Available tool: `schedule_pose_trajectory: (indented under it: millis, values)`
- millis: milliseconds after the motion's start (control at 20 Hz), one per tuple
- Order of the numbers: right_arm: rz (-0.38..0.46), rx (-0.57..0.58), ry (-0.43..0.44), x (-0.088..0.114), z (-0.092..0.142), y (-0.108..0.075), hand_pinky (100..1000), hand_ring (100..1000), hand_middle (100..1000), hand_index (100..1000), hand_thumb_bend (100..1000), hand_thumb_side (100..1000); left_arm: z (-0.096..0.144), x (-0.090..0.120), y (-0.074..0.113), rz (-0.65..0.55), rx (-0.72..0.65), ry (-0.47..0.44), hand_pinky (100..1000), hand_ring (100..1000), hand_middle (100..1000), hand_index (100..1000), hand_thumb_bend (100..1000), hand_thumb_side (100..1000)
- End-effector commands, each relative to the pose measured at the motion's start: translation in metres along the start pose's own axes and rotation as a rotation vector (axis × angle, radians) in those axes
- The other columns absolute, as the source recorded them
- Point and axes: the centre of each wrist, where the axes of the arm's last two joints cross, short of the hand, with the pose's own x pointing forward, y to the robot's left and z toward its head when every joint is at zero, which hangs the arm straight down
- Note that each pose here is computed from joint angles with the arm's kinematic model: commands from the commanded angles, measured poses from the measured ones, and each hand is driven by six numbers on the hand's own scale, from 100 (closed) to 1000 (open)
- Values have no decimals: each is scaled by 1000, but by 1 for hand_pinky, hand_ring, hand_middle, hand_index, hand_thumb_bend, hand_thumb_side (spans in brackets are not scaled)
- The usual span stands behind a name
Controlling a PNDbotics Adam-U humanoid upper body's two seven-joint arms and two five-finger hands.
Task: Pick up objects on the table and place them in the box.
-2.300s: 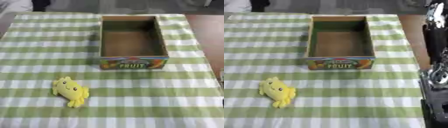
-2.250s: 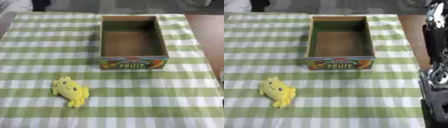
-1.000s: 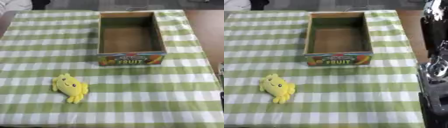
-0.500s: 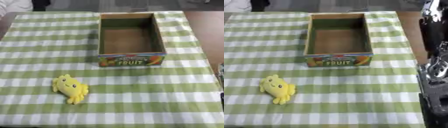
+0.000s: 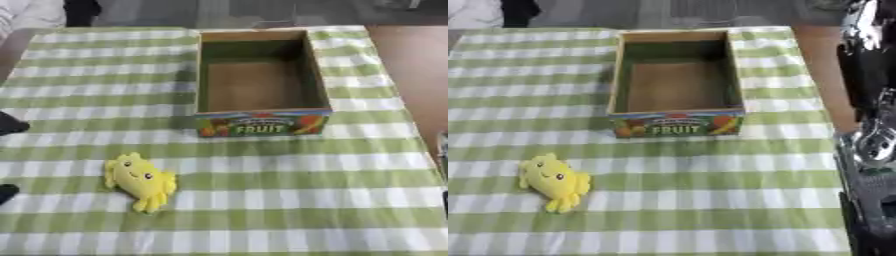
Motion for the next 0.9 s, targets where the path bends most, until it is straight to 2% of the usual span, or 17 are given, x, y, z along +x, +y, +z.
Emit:
schedule_pose_trajectory:
  millis: [50,400,650,900]
  values:
    - [-2,7,-34,6,-5,-3,792,877,553,838,100,570,-5,-4,16,-28,-21,-45,797,793,752,932,331,916]
    - [-6,17,-28,6,-4,-2,792,878,552,839,100,571,-23,0,28,3,-11,-127,800,783,749,933,336,901]
    - [-10,23,-24,6,-3,-1,793,879,552,839,100,571,-37,0,35,7,-33,-157,805,788,738,910,424,886]
    - [-13,28,-20,6,-2,-1,794,879,552,840,100,572,-49,-2,30,33,-101,-156,825,794,726,909,501,866]
